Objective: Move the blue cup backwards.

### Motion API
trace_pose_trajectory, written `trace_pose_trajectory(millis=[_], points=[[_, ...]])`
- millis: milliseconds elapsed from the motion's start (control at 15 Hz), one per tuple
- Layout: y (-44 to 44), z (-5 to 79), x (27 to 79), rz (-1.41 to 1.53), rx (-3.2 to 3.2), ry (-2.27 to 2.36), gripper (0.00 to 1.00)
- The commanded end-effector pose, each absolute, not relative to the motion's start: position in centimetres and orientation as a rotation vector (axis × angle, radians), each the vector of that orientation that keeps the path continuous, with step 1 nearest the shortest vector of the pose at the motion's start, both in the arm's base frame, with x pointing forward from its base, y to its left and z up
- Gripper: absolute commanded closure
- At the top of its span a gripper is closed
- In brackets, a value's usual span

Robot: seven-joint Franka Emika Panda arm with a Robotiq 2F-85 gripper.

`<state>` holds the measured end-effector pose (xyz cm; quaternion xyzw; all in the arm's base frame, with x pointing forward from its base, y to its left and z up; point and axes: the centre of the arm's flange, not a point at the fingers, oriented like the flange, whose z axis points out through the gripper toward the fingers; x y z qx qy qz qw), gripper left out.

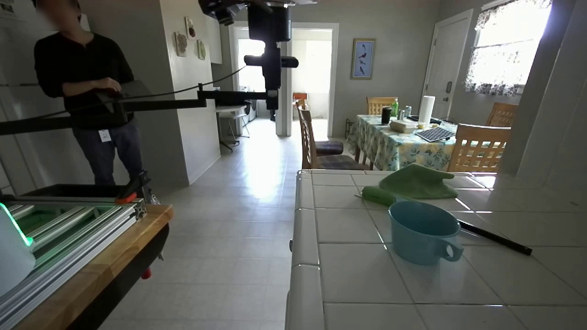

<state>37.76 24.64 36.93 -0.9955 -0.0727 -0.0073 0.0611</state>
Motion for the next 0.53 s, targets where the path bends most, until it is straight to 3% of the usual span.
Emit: trace_pose_trajectory(millis=[0, 467], points=[[24.6, 36.9, 37.8, -0.022, -3.011, -0.220, 0.00], [29.8, 35.4, 39.9, -0.131, -2.982, -0.356, 0.00]])
